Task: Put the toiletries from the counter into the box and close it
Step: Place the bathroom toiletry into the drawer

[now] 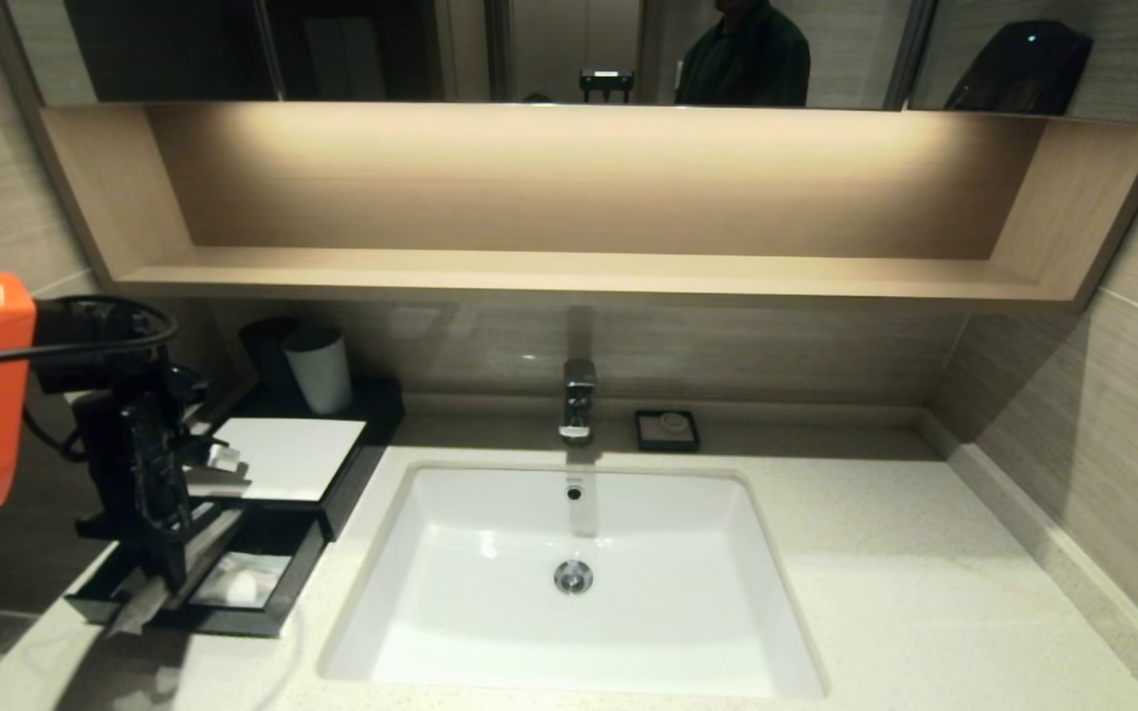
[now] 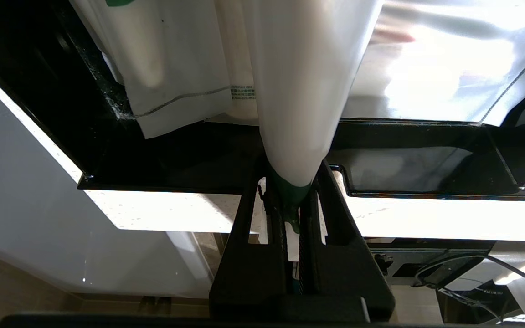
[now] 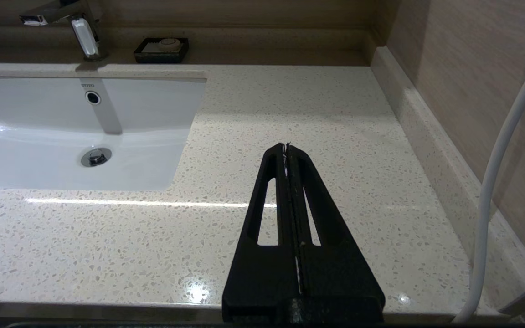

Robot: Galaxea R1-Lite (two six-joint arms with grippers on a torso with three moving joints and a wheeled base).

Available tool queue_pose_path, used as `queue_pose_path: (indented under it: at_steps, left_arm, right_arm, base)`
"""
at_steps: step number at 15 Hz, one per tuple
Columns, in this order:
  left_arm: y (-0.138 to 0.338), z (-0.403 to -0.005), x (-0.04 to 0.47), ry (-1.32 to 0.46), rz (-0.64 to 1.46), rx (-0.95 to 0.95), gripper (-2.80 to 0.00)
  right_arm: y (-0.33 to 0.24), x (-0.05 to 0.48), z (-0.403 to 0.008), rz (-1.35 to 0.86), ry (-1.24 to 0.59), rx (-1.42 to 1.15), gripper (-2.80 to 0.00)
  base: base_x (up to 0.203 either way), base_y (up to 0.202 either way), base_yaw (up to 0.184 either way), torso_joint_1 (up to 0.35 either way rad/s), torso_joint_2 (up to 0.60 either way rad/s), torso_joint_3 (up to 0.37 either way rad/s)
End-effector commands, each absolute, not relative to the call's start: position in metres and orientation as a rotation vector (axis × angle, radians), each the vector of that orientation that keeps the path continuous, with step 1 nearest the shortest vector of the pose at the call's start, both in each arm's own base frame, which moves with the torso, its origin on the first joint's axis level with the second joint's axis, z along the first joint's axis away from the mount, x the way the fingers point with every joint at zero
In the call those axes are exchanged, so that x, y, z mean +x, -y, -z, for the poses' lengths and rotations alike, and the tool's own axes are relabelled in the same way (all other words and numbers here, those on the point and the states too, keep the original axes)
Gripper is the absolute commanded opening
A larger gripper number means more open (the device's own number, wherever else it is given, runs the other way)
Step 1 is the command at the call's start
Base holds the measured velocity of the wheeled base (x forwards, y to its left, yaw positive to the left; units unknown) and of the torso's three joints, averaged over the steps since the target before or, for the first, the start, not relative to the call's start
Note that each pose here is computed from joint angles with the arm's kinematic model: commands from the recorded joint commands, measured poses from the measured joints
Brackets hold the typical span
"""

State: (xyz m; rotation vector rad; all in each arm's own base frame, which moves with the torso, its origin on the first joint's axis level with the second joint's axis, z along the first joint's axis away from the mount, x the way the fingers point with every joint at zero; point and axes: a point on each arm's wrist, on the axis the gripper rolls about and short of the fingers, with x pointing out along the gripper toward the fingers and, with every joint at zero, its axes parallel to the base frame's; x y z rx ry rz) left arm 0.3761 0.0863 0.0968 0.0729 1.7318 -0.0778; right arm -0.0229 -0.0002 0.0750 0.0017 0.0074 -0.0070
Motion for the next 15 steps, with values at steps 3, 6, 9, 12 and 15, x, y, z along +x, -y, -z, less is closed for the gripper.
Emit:
queue_pose_path:
  at_steps: [3, 6, 9, 12, 15]
  left_arm:
    - [-0.0862, -0.0968, 0.3765, -1.729, 0.079, 0.075, -2.80]
    - [-0.0870, -0.0960, 0.3780, -1.715, 0.072, 0.074, -2.80]
    - [-0.0869, -0.0957, 0.3803, -1.695, 0.060, 0.072, -2.80]
    - [-0.0879, -0.0949, 0.3823, -1.689, 0.053, 0.063, -2.80]
    - [-0.0870, -0.0959, 0.3843, -1.671, 0.065, 0.024, -2.80]
  right_arm:
    - [0.0002, -0.0229, -0.0750, 0.008, -0.008, 0.002, -2.80]
    - [0.0002, -0.0229, -0.0750, 0.008, -0.008, 0.002, -2.80]
    - [0.0002, -0.0229, -0.0750, 0.008, -0.008, 0.002, -2.80]
    - [0.0002, -0.0229, -0.0750, 0.008, -0.008, 0.002, -2.80]
    - [0.0002, -0.0229, -0.0750, 0.008, -0.008, 0.002, -2.80]
  base:
    - [0.000, 0.000, 0.000, 0.000, 0.00, 0.000]
    - [0.000, 0.000, 0.000, 0.000, 0.00, 0.000]
    - [0.000, 0.000, 0.000, 0.000, 0.00, 0.000]
    - [0.000, 0.000, 0.000, 0.000, 0.00, 0.000]
    - [0.000, 0.000, 0.000, 0.000, 0.00, 0.000]
